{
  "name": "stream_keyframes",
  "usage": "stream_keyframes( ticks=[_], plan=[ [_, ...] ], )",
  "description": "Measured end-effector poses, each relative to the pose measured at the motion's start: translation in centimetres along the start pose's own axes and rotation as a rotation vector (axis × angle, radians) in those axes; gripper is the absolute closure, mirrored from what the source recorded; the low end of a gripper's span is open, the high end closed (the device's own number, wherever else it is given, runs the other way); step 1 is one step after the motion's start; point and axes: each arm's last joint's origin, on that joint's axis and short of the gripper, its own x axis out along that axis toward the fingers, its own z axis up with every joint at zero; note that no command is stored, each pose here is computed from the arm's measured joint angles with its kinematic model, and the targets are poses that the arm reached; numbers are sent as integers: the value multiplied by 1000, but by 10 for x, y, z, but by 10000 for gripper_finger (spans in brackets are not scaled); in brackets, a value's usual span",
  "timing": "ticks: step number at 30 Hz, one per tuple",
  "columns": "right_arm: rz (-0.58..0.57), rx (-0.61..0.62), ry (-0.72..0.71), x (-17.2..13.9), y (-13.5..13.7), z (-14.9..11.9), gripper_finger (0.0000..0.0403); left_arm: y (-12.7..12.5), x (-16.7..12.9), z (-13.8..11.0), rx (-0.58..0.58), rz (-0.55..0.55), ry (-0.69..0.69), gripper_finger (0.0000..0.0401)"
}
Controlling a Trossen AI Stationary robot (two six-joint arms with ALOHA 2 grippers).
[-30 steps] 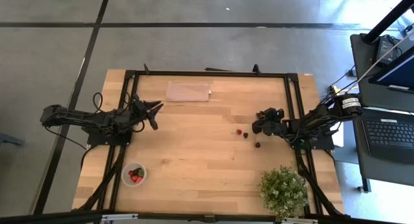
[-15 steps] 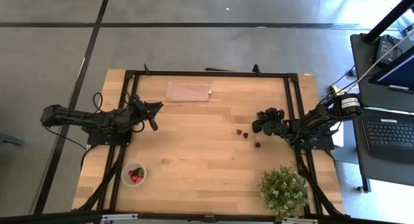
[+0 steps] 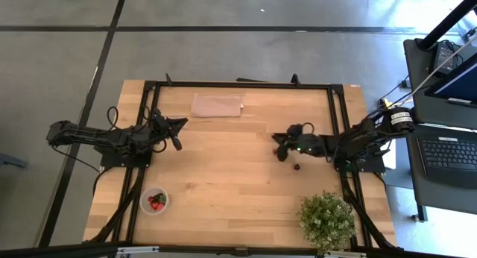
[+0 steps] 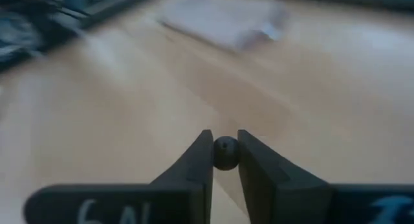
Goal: Pick and placing Produce into tupperware
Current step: Put the blueberry into the transparent bin
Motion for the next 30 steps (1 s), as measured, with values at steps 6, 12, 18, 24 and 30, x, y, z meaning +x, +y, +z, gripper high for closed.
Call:
stream_keyframes(
  ticks=[6,12,18,24,30],
  plan=[
    [152,-188,-114,24,48,56,346,0,0,0,0,-1,0,399],
    [252,-455,73,43,100,125,346,0,0,1,-4,-1,-4,395],
    [331,-631,167,63,146,183,346,0,0,2,-11,-2,-13,379],
    [474,-686,224,108,184,194,346,0,0,2,-12,-2,-13,364],
    [679,-704,261,150,213,189,346,0,0,2,-26,-3,-13,350]
  ],
)
